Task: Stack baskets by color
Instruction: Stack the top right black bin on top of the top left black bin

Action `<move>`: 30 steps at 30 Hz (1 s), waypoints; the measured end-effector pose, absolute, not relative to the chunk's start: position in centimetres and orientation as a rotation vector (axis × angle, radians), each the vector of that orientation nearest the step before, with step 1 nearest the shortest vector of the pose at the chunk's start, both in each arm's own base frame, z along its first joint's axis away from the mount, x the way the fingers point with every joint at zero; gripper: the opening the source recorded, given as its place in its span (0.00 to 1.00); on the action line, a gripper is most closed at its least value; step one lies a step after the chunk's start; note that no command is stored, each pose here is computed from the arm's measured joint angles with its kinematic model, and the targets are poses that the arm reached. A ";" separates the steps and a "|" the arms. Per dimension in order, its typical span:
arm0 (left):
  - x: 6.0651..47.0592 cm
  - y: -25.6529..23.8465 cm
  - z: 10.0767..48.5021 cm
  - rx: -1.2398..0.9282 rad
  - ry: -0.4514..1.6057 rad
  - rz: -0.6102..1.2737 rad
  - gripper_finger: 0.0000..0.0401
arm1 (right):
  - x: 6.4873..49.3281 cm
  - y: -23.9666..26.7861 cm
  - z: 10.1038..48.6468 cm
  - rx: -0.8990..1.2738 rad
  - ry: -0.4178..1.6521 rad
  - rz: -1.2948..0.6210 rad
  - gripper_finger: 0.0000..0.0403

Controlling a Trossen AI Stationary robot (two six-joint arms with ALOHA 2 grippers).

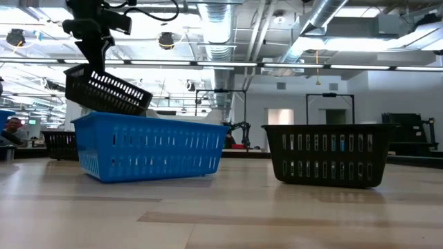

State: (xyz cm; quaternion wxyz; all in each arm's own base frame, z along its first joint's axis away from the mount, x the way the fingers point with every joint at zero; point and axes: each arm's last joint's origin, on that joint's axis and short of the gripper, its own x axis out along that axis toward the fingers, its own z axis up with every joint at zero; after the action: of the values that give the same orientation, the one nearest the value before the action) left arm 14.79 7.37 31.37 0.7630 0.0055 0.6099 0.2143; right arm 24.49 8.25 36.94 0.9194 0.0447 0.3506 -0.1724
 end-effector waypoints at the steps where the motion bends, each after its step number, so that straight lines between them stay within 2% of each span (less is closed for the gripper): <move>1: 14.8 7.5 31.4 0.014 1.325 0.467 0.00 | 24.5 8.3 36.9 0.092 0.721 -0.354 0.59; 15: 14.9 8.2 31.3 0.031 1.291 0.432 0.00 | 24.5 8.3 36.9 0.089 0.721 -0.352 0.59; 22: 14.4 8.5 29.1 0.051 1.388 0.405 0.00 | 24.5 8.3 36.9 0.091 0.721 -0.351 0.59; 30: 14.2 8.3 27.4 0.143 1.461 0.286 0.00 | 24.5 8.3 36.9 0.092 0.721 -0.352 0.59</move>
State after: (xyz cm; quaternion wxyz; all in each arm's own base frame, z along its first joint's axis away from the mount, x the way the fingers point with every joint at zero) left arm 14.16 8.32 27.39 0.7333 0.0649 0.6642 0.1299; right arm 24.46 8.33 36.94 0.9196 0.0446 0.3507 -0.1713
